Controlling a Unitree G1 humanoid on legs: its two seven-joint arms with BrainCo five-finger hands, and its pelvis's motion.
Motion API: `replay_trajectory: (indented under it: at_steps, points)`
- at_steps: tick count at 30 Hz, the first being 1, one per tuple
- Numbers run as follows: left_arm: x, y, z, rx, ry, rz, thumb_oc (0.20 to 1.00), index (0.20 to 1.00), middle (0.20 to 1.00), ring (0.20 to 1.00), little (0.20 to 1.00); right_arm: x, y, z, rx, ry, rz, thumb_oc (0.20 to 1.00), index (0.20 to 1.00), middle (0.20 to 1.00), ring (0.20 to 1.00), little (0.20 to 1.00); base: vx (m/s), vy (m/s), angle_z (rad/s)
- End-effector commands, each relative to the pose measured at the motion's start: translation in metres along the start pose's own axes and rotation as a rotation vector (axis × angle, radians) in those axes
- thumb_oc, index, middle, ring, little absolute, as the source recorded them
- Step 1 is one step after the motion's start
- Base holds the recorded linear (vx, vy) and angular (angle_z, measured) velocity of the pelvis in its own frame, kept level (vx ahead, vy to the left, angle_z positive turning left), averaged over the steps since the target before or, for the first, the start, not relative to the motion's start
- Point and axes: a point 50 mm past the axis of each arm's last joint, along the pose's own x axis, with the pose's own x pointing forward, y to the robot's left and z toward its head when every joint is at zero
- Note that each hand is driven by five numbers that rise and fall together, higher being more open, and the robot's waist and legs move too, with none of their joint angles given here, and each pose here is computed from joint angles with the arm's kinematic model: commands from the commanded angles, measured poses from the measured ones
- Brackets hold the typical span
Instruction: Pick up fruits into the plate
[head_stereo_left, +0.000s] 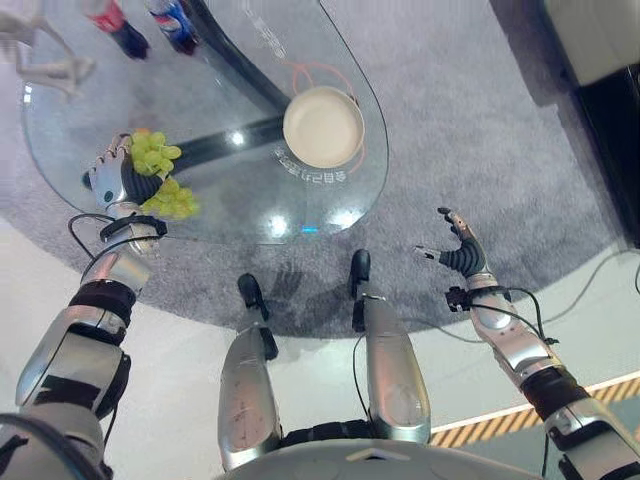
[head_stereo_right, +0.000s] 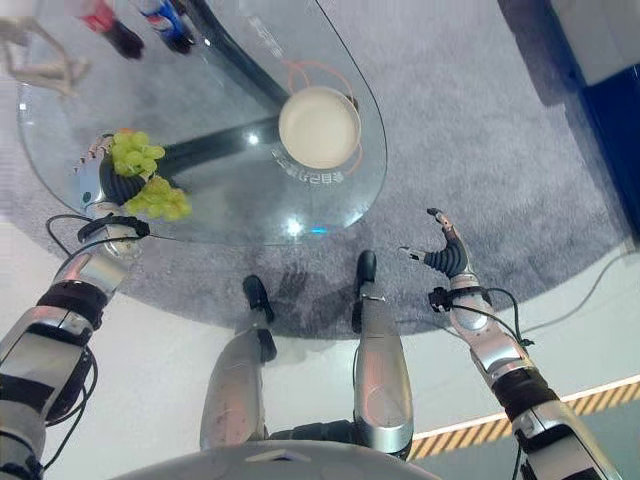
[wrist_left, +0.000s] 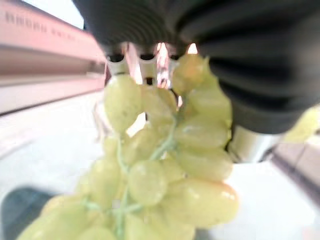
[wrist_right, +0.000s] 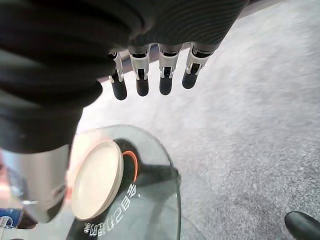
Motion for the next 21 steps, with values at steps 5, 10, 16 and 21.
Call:
replay_trajectory:
  at_steps: [5,10,16,21]
  points:
    - [-0.002,0.029,-0.005,-0.184,-0.061,0.086,0.200,0.200,0.200,0.200,0.200,-0.015,-0.006,0.007,0.021,-0.071,0.124,1.000,1.000,1.000,1.000,1.000,0.09,-0.005,0.04]
    - [-0.018,0.025,0.007,-0.304,-0.131,-0.054,0.200,0.200,0.200,0.200,0.200,-0.018,-0.004,0.011,0.055,-0.071,0.275,1.000,1.000,1.000,1.000,1.000,0.08,-0.052,0.08]
    - [-0.042,0.018,0.049,-0.566,-0.292,-0.345,0.200,0.200,0.200,0.200,0.200,-0.003,0.001,0.041,0.120,-0.137,0.522,1.000,1.000,1.000,1.000,1.000,0.09,-0.046,0.10]
    - [-0.058,0.023,0.076,-0.791,-0.390,-0.559,0.200,0.200,0.200,0.200,0.200,0.009,0.006,0.074,0.193,-0.203,0.647,1.000,1.000,1.000,1.000,1.000,0.12,-0.033,0.01]
